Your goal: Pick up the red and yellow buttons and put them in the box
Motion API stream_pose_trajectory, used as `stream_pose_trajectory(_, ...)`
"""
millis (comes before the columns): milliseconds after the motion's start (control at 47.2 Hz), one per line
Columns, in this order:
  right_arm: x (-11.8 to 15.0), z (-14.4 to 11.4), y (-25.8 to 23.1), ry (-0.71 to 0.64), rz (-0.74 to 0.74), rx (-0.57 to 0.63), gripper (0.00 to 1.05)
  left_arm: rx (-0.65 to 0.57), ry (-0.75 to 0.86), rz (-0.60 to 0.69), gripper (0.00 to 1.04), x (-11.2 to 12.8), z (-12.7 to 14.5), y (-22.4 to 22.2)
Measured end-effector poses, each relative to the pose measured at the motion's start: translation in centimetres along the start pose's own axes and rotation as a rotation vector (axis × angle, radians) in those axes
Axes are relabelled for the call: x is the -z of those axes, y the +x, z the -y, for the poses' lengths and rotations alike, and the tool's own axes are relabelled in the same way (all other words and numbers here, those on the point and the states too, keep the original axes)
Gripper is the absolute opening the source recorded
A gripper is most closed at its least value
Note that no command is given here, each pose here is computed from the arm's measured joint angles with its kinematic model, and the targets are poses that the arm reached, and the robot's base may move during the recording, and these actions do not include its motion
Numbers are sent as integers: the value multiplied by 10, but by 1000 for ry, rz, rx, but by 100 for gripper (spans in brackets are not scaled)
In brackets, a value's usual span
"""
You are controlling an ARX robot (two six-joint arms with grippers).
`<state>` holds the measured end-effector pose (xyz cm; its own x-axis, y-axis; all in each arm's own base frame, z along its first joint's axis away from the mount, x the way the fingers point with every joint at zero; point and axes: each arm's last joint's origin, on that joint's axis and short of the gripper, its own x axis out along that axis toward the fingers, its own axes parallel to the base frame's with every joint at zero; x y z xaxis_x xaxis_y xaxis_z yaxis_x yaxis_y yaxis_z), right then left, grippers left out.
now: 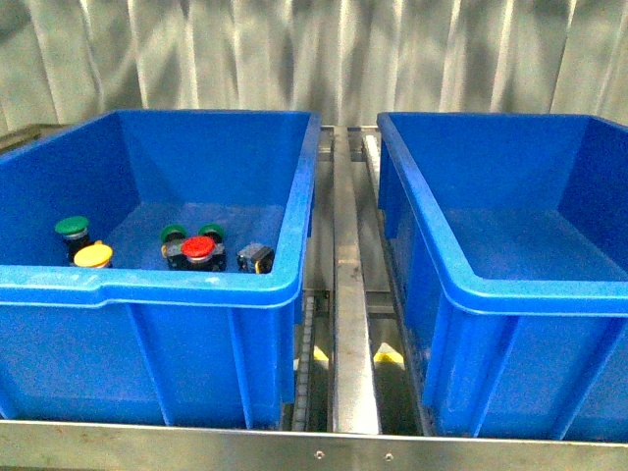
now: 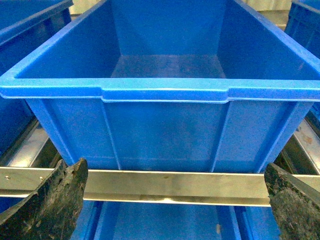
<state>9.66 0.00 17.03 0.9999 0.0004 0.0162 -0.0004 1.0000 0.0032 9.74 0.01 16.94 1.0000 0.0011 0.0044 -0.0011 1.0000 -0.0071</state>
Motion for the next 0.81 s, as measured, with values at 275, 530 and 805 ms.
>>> stream_pose_trajectory(275,0,0,0,0,0,0,102,0,0,0,97,0,0,0)
stream_pose_trajectory(530,0,0,0,0,0,0,102,0,0,0,97,0,0,0)
stream_pose_trajectory(805,0,0,0,0,0,0,102,0,0,0,97,0,0,0)
